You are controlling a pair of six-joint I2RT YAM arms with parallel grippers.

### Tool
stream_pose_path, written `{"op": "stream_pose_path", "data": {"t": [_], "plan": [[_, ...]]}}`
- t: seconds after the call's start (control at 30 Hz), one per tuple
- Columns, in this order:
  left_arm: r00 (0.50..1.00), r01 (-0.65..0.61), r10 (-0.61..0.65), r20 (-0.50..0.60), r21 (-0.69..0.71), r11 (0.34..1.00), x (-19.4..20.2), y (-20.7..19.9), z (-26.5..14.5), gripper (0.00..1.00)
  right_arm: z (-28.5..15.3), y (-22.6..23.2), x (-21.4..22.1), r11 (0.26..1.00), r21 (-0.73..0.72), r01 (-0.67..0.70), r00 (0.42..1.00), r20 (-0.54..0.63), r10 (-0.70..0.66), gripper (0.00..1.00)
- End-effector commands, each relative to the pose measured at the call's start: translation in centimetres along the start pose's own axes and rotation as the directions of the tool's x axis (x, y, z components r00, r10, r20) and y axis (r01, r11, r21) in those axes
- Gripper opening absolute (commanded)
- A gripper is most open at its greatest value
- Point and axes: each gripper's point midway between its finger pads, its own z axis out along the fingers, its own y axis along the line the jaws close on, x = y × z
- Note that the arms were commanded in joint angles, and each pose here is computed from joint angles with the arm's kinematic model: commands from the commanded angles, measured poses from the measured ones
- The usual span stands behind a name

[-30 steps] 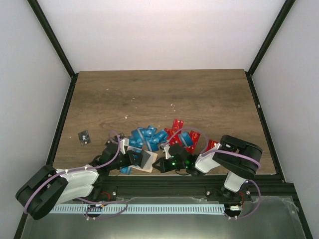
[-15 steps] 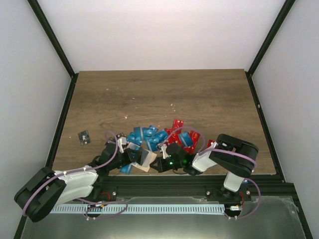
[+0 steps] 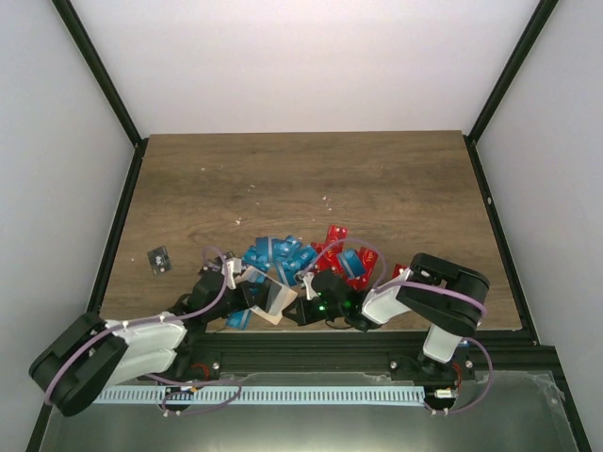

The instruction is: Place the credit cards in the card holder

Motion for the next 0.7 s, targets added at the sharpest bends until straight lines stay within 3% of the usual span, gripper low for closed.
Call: {"op": "stream_pose_path", "data": {"t": [0.0,0.17,0.43,0.67], "plan": [[0.991,-0.131,0.129,-0.023,-0.118,0.984,0.2,1.9,-0.8,0.04,-1.9,-9.2,8.3,0.931,0.361,-0.049,0.965,-0.224,0.138,0.01],[0.983,-0.177,0.181,0.03,-0.106,0.979,-0.9,0.9,-1.6,0.04,-1.9,-9.2,8.4,0.932,0.358,-0.054,0.963,-0.228,0.143,0.01],[0.982,-0.186,0.187,0.011,-0.059,0.981,-0.2,0.8,-0.9,0.04,-1.6,-9.0,8.3,0.937,0.347,-0.047,0.963,-0.232,0.135,0.01],[0.975,-0.208,0.215,0.057,-0.112,0.972,-1.1,1.8,-0.5,0.04,-1.7,-8.9,8.3,0.938,0.344,-0.05,0.963,-0.233,0.137,0.01]]}}
